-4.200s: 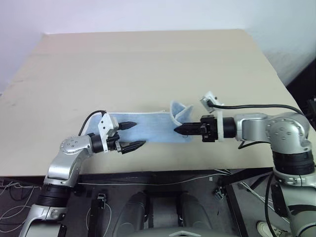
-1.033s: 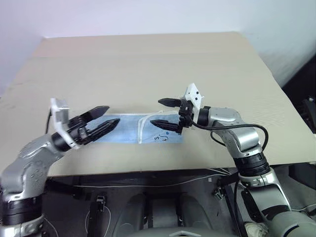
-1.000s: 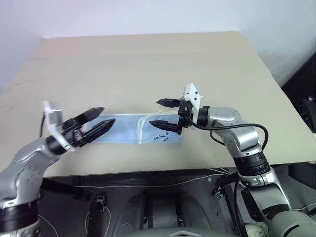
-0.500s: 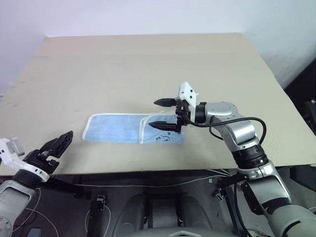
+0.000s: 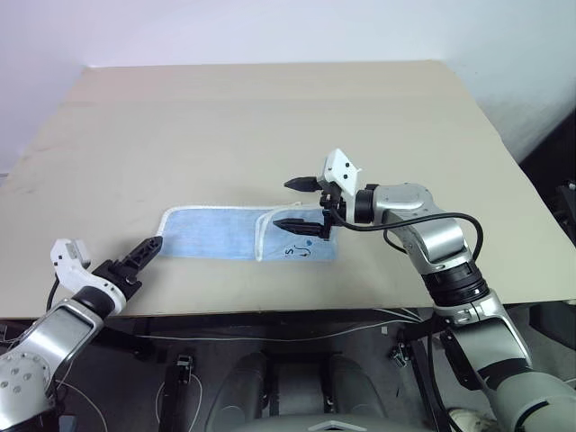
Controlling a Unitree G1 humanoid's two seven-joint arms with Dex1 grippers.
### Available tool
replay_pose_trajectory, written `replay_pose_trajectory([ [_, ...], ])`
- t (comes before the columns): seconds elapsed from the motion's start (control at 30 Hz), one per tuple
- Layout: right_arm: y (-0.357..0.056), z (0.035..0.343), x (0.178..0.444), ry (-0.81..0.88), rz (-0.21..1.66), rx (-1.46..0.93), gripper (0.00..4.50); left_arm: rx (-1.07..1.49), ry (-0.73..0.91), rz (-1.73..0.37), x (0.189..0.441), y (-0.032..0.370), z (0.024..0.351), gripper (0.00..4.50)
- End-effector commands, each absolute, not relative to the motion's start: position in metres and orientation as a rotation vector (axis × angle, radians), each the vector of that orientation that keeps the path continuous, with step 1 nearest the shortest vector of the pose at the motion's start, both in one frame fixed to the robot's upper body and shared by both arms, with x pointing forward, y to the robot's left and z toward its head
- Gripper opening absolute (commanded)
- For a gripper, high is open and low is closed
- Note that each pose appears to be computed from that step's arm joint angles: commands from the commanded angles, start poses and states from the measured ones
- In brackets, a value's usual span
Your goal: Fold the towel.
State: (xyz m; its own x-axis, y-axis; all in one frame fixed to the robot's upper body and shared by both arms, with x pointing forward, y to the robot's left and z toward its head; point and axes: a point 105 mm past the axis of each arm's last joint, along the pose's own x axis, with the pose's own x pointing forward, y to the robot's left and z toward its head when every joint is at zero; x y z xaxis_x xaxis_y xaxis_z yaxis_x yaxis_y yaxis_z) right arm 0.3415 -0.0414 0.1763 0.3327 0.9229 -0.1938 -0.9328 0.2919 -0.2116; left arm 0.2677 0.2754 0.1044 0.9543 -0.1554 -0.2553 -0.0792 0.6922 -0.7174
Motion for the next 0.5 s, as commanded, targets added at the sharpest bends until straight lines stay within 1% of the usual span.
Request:
replay_pose_trajectory([
  [0.03, -0.043, 0.185, 0.342, -0.009, 1.200, -0.320, 4.48, -0.830, 0.339, -0.087, 0.274, 0.269, 0.105, 4.50],
  [0.17, -0.043, 0.185, 0.343, -0.008, 1.182, -0.313, 4.48, -0.865, 0.337, -0.099, 0.283, 0.269, 0.108, 4.50],
  [0.2, -0.043, 0.184, 0.344, -0.006, 1.173, -0.314, 4.50, -0.870, 0.340, -0.094, 0.286, 0.269, 0.107, 4.11],
  [0.23, -0.044, 0.183, 0.345, -0.003, 1.162, -0.319, 4.50, -0.871, 0.349, -0.104, 0.287, 0.268, 0.106, 3.93],
  [0.47, -0.045, 0.177, 0.347, 0.009, 1.135, -0.320, 4.50, -0.902, 0.364, -0.135, 0.289, 0.263, 0.107, 1.60],
  [0.5, -0.044, 0.177, 0.347, 0.009, 1.134, -0.319, 4.50, -0.911, 0.355, -0.143, 0.289, 0.263, 0.109, 1.21],
])
